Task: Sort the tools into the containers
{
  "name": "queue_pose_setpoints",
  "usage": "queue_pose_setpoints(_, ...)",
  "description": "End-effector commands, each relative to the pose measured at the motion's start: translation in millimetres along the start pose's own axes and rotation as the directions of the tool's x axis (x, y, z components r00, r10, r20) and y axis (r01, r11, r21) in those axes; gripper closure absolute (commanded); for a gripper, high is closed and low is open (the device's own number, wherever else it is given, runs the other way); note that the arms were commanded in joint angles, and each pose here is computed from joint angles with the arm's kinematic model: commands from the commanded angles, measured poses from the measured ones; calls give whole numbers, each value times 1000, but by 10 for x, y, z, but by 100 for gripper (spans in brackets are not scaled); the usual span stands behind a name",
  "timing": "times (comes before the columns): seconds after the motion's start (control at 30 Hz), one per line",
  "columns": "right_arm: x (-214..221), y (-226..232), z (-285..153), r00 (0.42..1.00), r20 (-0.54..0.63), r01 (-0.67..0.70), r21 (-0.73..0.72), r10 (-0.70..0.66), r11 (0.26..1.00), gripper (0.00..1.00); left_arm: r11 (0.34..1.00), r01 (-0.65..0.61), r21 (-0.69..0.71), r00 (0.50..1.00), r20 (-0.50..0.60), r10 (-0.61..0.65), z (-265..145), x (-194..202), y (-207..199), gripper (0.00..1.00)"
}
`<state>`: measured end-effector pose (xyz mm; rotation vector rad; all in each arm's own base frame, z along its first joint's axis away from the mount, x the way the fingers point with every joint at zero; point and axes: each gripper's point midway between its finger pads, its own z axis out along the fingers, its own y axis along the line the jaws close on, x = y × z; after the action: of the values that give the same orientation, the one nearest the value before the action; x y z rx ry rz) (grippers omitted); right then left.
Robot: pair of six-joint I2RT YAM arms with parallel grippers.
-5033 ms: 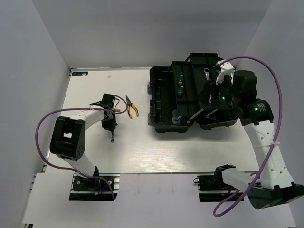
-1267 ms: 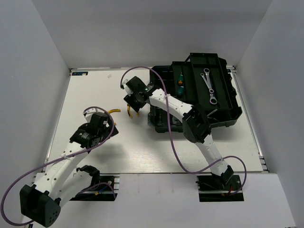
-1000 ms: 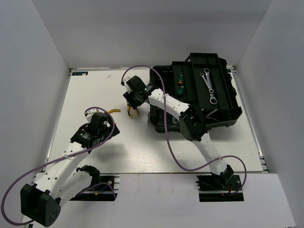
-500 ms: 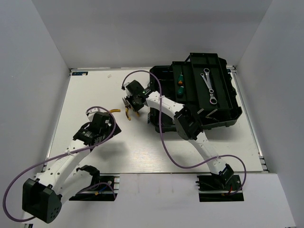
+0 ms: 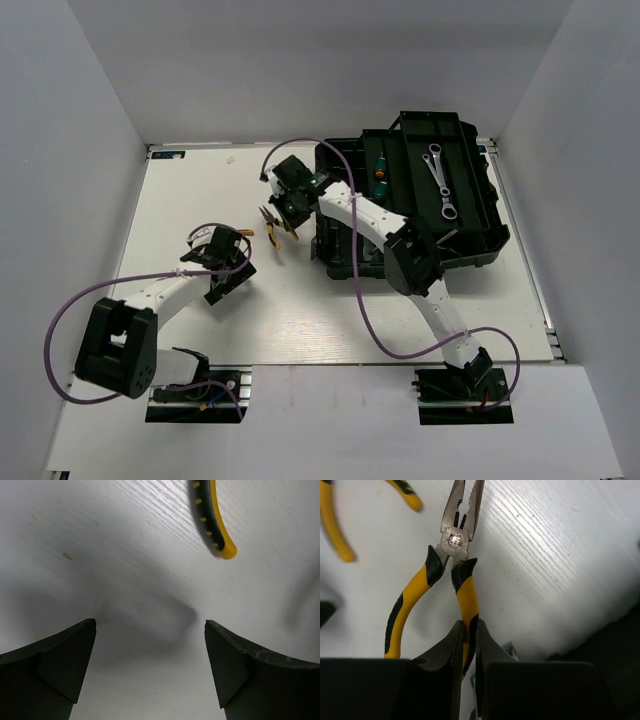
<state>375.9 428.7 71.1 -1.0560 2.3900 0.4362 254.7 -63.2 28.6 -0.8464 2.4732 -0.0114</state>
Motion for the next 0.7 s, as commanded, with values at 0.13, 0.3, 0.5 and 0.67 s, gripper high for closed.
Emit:
queue_pose_setpoints(0.13,-781,154,-1344,964,266,32,-42,-19,999,100,997,81,7,989,120,-81,69,-501,-216,1)
queue_pose_setpoints(0.3,-797,-368,-1675,952,297,6,237,-78,971,100,998,57,-36,993,110,-53,222,-630,-269,1)
queue_pose_setpoints(0.5,-611,-1062,-1993,962,225,18,518,-157,855,100,996,39,-74,996,82,-33,476,-712,-319,1)
queue_pose_setpoints(0.67,-368,-1348,-1919,978,94,89,616,-186,783,100,995,38,-88,998,54,-33,560,-691,-283,3)
